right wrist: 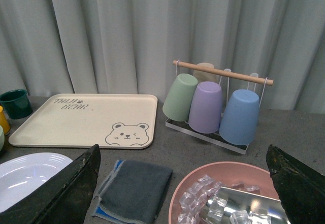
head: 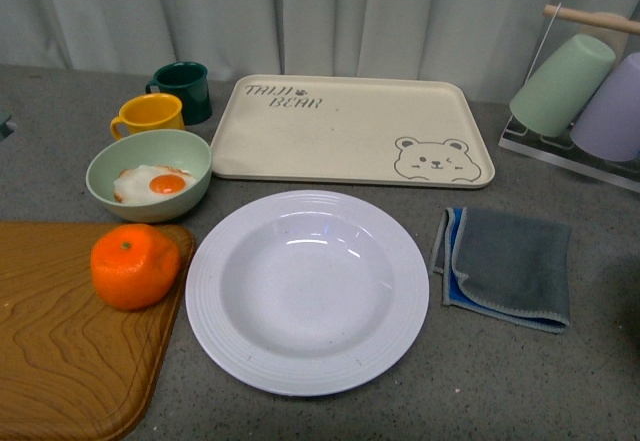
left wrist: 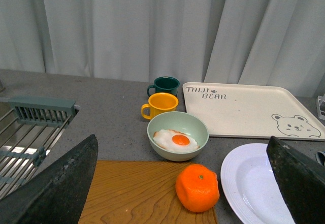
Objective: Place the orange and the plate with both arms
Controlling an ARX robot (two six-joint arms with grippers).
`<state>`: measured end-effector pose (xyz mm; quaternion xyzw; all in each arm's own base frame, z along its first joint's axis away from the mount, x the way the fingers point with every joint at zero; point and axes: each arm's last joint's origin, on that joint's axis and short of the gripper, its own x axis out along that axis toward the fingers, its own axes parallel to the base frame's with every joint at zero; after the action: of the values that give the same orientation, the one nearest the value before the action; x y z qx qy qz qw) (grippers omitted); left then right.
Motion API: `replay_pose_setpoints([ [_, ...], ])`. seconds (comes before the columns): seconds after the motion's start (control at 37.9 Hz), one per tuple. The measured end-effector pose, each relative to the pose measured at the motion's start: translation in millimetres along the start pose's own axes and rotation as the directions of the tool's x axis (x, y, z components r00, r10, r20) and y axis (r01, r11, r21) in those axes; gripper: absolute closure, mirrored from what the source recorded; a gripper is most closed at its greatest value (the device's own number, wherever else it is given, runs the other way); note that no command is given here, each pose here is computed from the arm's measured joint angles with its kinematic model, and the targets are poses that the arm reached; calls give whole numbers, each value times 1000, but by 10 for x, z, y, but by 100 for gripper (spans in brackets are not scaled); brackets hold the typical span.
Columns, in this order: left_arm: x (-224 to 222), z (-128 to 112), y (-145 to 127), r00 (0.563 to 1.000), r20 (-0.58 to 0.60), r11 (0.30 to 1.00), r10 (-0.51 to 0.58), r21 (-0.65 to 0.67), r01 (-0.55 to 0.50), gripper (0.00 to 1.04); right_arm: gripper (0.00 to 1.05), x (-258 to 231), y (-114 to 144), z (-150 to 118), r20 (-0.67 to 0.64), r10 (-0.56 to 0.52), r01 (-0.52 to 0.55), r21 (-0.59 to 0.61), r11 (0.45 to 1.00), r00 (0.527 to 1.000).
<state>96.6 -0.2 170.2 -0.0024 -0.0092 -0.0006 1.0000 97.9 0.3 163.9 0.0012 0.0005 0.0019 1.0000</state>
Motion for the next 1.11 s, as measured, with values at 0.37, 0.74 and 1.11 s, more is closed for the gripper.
replay_pose_setpoints([
  [0.37, 0, 0, 0, 1000, 0, 1000, 0, 0, 0, 7, 9, 0, 0, 0, 0, 0, 0, 0, 1000, 1000],
  [0.74, 0, 0, 0, 1000, 0, 1000, 0, 0, 0, 7, 9, 0, 0, 0, 0, 0, 0, 0, 1000, 1000],
  [1.11, 382, -17, -64, 972, -154, 984, -179, -40, 175, 7, 9, 0, 0, 1, 1, 0, 0, 0, 1000, 1000],
])
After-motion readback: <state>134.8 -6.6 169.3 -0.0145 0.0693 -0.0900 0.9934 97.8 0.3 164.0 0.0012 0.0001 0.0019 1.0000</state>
